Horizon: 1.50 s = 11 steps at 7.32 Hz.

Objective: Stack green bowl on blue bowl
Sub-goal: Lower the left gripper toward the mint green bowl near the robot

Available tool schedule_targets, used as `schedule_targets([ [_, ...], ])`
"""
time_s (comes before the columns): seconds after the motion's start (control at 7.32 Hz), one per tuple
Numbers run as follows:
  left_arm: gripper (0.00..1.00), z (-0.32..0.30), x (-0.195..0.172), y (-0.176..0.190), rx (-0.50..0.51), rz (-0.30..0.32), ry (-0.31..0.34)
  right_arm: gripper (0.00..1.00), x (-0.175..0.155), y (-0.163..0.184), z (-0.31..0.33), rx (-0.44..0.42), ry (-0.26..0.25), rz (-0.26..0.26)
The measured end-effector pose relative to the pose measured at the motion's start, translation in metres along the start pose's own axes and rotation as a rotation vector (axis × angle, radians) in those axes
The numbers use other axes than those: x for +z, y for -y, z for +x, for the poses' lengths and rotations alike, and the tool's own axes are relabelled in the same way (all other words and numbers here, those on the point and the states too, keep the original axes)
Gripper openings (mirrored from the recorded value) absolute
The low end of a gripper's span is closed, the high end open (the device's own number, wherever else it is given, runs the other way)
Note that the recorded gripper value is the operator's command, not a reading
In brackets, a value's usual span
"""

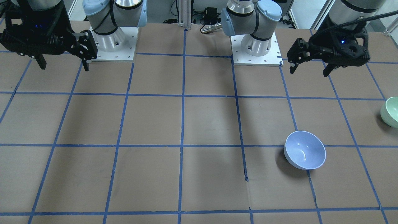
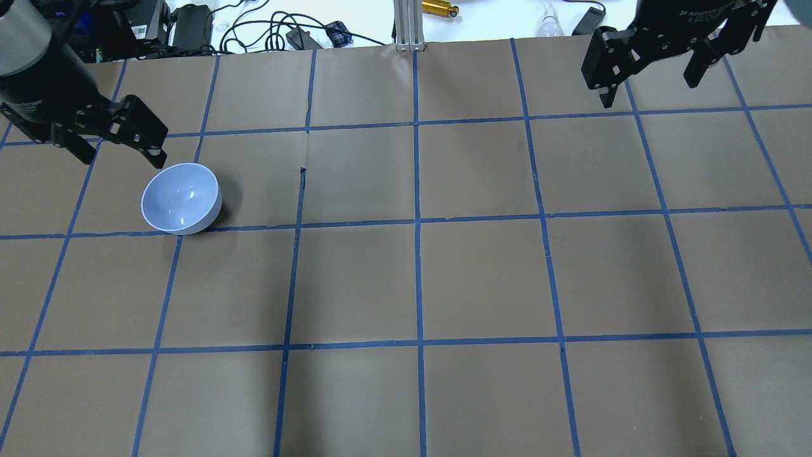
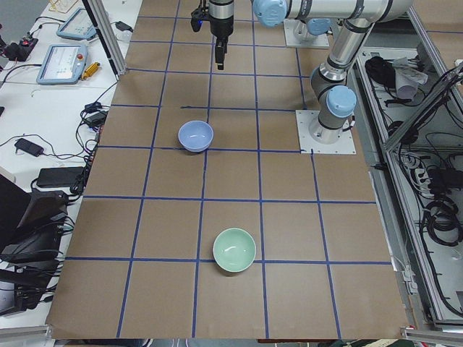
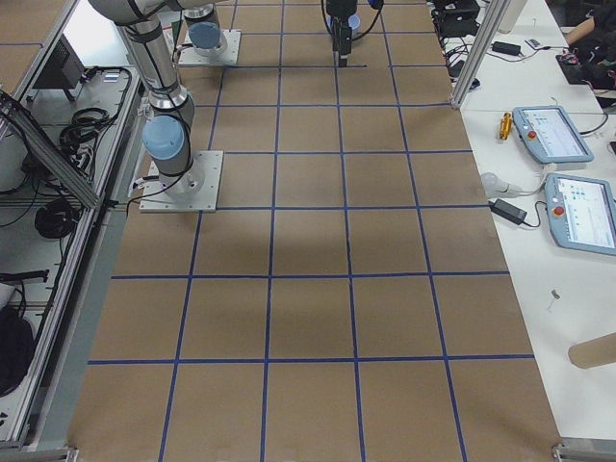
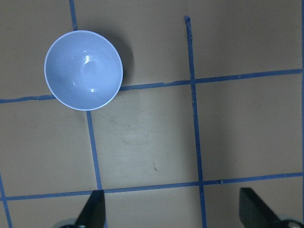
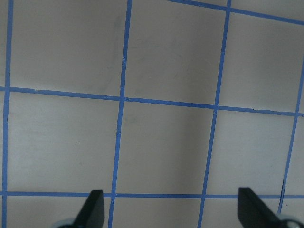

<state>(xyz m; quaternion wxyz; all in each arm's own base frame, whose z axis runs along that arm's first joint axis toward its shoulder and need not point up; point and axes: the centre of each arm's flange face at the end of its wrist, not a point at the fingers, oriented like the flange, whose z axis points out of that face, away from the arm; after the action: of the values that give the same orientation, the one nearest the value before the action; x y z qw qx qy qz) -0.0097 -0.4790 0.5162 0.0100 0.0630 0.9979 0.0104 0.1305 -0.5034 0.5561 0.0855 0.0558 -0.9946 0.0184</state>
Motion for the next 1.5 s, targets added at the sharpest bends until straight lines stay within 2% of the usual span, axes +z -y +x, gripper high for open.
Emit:
schedule_targets([
  [0.41,1.0,-0.137,0.024,-0.045,0.14,-0.054,-0.065,1.0,0.0,0.0,0.0,0.0,0.0,0.0],
  [0.68,1.0,-0.232,0.054,-0.093,0.244,-0.042,-0.094,1.0,0.0,0.0,0.0,0.001,0.0,0.0],
  [1.37,1.0,-0.387,0.14,-0.196,0.636,0.013,-0.012,1.0,0.0,0.0,0.0,0.0,0.0,0.0],
  [1.5,1.0,-0.411,0.159,-0.208,0.723,0.013,0.007,1.0,0.0,0.0,0.0,0.0,0.0,0.0],
])
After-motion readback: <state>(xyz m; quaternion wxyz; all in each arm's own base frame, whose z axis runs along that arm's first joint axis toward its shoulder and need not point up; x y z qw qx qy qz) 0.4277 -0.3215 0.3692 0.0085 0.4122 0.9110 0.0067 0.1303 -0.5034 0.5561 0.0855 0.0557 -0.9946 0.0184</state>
